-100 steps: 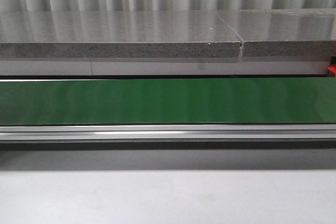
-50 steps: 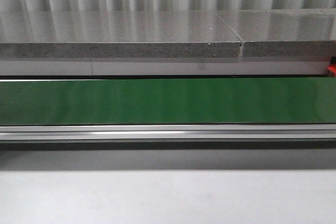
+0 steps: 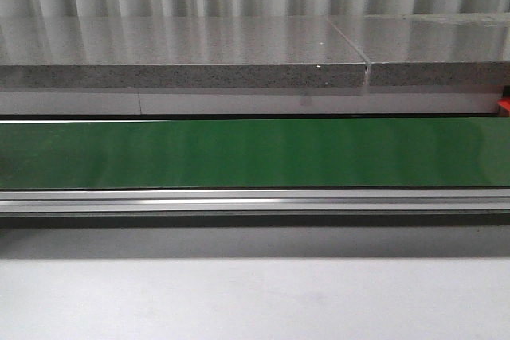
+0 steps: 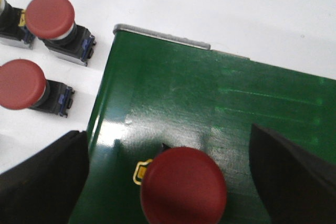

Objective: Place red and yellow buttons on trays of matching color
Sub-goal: 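Carry the red button onto the green belt and open the left gripper, then move the left gripper back over a yellow push button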

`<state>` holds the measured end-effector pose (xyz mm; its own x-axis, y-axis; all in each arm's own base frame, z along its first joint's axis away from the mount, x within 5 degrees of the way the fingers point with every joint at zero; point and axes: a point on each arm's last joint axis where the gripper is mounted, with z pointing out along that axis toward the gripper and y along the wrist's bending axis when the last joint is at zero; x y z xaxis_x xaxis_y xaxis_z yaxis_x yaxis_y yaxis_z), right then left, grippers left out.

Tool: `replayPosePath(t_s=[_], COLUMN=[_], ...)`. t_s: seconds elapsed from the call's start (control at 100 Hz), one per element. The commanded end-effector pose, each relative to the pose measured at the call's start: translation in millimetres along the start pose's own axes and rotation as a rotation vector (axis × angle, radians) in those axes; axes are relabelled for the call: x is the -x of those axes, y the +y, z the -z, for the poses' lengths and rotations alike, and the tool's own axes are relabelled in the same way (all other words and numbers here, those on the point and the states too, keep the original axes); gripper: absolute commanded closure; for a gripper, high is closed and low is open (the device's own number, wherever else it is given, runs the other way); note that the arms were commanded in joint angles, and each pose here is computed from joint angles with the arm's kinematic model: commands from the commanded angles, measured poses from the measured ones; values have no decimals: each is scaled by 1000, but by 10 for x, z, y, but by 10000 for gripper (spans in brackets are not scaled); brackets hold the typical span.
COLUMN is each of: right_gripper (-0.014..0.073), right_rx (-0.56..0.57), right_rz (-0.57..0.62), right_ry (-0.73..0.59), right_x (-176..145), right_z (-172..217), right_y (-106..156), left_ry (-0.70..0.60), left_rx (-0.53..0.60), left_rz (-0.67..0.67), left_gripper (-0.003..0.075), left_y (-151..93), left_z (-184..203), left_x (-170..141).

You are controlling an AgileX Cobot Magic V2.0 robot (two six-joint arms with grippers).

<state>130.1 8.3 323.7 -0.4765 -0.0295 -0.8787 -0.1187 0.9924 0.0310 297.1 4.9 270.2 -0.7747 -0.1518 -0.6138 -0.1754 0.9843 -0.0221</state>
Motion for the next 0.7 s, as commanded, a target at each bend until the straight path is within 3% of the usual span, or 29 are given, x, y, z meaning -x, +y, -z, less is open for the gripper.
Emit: replayPosePath(t_s=[0.0, 0.34, 0.69], right_gripper=[662, 662, 662], right_rx=[-9, -9, -9], right_rz=[4, 4, 4], right_ry=[-88, -88, -88], right_x=[125, 125, 125], right_z=[57, 57, 57], right_y=[-1, -1, -1], left_ry=[-129, -257, -200], left_rx=[-32, -38, 85], left_rz=[7, 29, 150], left_gripper=[137, 158, 158], left_y=[-29, 35, 479], left_z=[260, 639, 642], left_x=[193, 359, 291])
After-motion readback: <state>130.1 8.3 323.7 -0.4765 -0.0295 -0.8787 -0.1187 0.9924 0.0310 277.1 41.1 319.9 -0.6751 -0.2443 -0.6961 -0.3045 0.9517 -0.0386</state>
